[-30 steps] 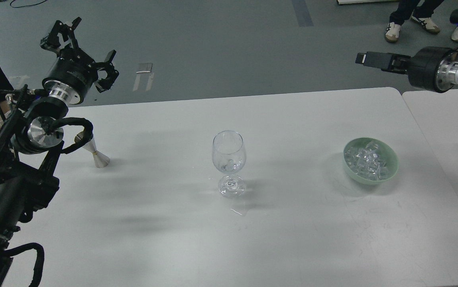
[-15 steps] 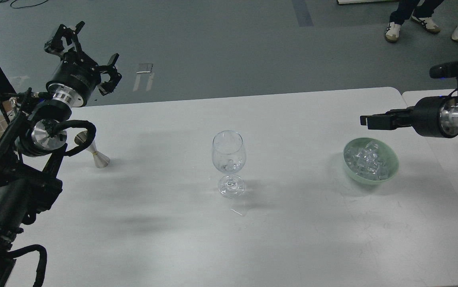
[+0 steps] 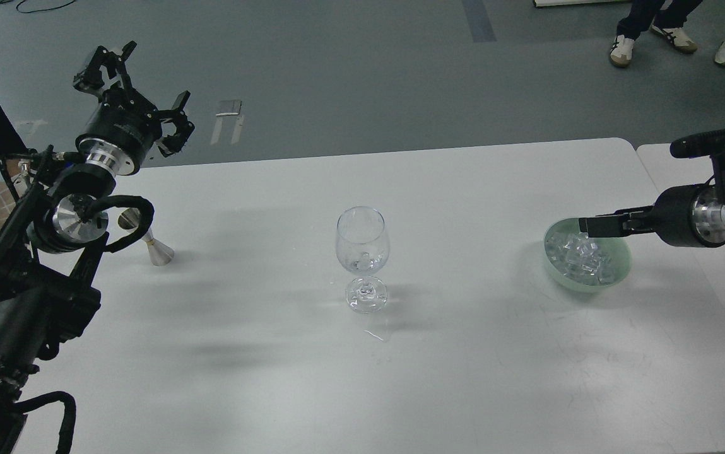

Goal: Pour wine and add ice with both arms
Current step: 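Lower the right gripper into the ice bowl and grasp an ice cube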

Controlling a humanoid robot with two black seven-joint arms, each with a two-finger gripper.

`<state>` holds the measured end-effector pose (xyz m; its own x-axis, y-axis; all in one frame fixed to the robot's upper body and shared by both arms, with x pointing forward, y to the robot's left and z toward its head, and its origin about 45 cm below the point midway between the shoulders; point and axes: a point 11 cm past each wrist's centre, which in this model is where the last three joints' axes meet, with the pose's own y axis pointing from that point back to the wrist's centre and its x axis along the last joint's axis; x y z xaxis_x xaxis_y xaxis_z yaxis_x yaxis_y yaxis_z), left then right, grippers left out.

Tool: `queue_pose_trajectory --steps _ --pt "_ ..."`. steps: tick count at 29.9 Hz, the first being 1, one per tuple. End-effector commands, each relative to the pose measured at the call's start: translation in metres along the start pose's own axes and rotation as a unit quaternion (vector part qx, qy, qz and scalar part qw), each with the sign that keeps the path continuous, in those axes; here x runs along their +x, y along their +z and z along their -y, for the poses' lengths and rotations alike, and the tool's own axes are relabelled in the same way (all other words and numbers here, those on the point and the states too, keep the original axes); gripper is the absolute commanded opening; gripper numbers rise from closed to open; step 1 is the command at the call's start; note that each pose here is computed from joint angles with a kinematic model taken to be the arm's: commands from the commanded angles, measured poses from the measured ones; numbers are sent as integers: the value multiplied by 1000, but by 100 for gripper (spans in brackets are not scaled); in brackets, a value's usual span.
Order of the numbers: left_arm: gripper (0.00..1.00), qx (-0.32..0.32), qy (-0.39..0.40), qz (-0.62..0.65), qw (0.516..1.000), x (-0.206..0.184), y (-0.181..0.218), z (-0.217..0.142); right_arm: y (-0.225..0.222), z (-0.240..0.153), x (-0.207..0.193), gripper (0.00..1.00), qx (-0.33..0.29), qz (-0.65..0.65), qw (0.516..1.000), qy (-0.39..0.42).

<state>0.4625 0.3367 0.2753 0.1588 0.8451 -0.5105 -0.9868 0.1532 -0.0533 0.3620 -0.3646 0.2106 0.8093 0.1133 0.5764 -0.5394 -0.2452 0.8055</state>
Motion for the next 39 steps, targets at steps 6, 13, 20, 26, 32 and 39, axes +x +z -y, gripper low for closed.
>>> queue_pose_trajectory --steps 6,13,20,26,32,39 --pt "98 0 1 -1 1000 1 0 -1 -5 6 -4 99 5 0 1000 -5" --pt "98 0 4 -2 1000 3 -2 -2 -10 15 -11 91 -4 -1 1000 -14" --pt "98 4 8 -3 1000 7 -6 -5 -7 17 -16 76 -12 -15 1000 -21" --pt "98 4 8 -2 1000 8 -5 -5 -6 20 -21 61 -25 -24 999 -26" --pt "98 5 8 -2 1000 7 -6 -5 -9 23 -23 57 -21 -25 999 -29" --pt "98 2 9 -2 1000 8 -6 -6 -10 24 -21 56 -22 -25 999 -26"
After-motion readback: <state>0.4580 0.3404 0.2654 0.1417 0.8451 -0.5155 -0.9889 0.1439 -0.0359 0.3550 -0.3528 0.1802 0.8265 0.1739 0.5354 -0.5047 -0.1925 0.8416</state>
